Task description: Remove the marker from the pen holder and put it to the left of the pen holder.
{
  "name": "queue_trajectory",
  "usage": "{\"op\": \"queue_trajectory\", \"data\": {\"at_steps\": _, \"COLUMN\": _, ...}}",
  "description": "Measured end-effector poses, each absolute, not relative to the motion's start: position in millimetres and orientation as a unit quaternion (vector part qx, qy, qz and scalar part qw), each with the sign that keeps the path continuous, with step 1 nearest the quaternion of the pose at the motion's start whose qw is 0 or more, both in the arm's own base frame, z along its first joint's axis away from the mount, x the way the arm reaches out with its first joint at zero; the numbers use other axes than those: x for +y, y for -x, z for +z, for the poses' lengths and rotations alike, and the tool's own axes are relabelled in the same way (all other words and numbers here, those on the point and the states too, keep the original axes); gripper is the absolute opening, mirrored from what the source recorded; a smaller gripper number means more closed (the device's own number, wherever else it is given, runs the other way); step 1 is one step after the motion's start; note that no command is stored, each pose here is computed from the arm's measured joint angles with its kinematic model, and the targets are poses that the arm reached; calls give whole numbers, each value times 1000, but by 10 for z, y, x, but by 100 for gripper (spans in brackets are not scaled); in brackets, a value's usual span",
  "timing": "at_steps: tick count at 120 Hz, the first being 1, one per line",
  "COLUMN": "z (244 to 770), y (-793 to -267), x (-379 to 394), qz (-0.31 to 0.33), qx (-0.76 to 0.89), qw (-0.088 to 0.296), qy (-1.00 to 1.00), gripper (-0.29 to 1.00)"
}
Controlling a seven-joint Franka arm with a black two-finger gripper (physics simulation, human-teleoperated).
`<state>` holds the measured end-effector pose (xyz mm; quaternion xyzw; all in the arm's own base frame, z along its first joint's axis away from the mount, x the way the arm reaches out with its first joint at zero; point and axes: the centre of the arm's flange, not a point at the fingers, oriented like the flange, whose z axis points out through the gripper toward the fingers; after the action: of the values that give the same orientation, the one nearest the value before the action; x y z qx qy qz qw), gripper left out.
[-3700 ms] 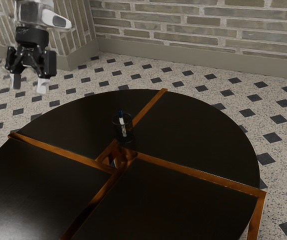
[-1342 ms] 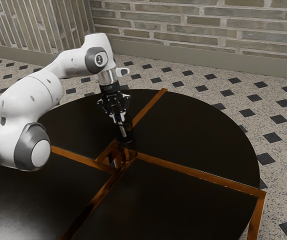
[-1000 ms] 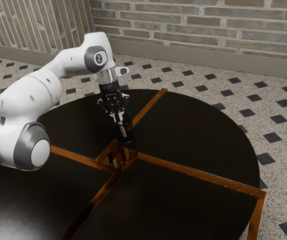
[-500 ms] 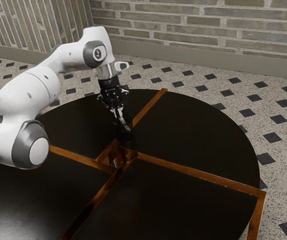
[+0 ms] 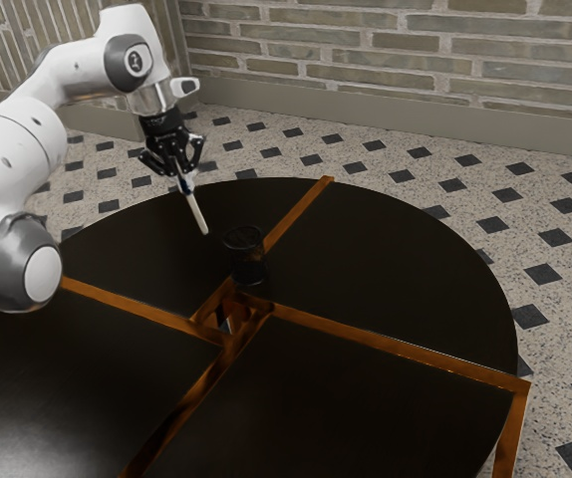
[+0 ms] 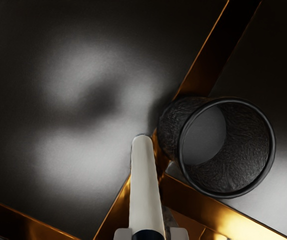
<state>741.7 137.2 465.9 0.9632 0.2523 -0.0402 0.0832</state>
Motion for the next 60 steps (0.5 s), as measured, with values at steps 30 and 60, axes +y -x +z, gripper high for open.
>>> {"op": "queue_trajectory", "data": {"at_steps": 30, "z": 3688, "y": -7382, "x": 2314, "qz": -73, "qx": 316, "qw": 203, "qy": -924, "gripper": -5}}
{"op": "queue_trajectory", "data": {"at_steps": 60, "z": 3192, "y": -7261, "x": 2929, "qz": -68, "qx": 372, "qw": 343, "qy": -860, "gripper": -4}}
